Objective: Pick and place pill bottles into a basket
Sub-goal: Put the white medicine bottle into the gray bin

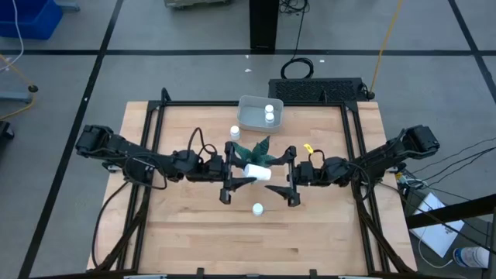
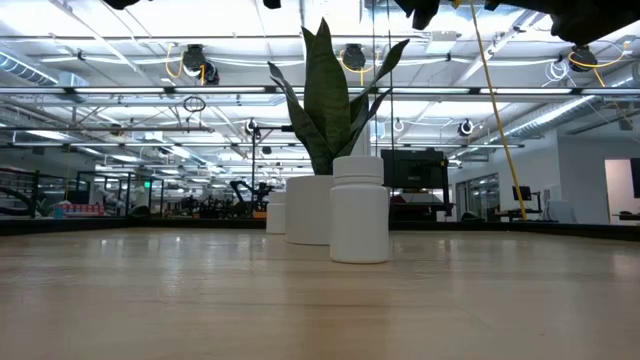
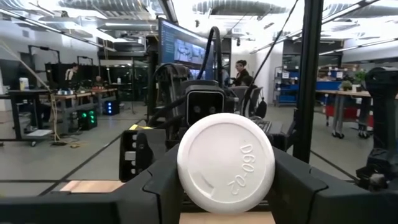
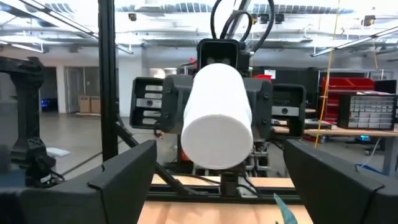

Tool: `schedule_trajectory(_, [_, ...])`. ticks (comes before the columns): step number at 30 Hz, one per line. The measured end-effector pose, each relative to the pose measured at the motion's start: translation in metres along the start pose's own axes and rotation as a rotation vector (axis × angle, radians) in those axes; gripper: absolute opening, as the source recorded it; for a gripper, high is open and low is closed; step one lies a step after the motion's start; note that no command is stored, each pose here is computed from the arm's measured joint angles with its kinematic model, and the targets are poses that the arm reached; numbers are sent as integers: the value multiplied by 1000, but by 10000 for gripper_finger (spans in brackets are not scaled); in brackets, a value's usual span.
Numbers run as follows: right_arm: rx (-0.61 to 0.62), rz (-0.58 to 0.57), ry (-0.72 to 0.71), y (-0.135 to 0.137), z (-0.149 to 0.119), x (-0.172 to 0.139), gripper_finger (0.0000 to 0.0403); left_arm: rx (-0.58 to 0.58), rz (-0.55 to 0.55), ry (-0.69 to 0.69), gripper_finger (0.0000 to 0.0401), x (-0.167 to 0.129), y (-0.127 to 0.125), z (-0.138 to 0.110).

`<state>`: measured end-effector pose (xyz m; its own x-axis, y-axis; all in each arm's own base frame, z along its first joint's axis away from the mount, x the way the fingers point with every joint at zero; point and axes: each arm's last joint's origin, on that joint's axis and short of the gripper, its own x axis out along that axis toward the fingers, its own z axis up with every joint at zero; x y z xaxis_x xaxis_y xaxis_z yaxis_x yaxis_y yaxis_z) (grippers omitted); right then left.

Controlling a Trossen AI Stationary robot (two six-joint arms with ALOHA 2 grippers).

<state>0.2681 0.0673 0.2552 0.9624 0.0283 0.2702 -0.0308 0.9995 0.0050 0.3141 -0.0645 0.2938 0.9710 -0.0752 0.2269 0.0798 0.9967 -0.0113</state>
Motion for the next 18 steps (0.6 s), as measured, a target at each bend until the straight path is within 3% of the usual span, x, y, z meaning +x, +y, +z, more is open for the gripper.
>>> schedule_trajectory(18, [52, -44, -45, -14, 3, 2, 345, 0, 15, 6, 185, 0, 0, 0])
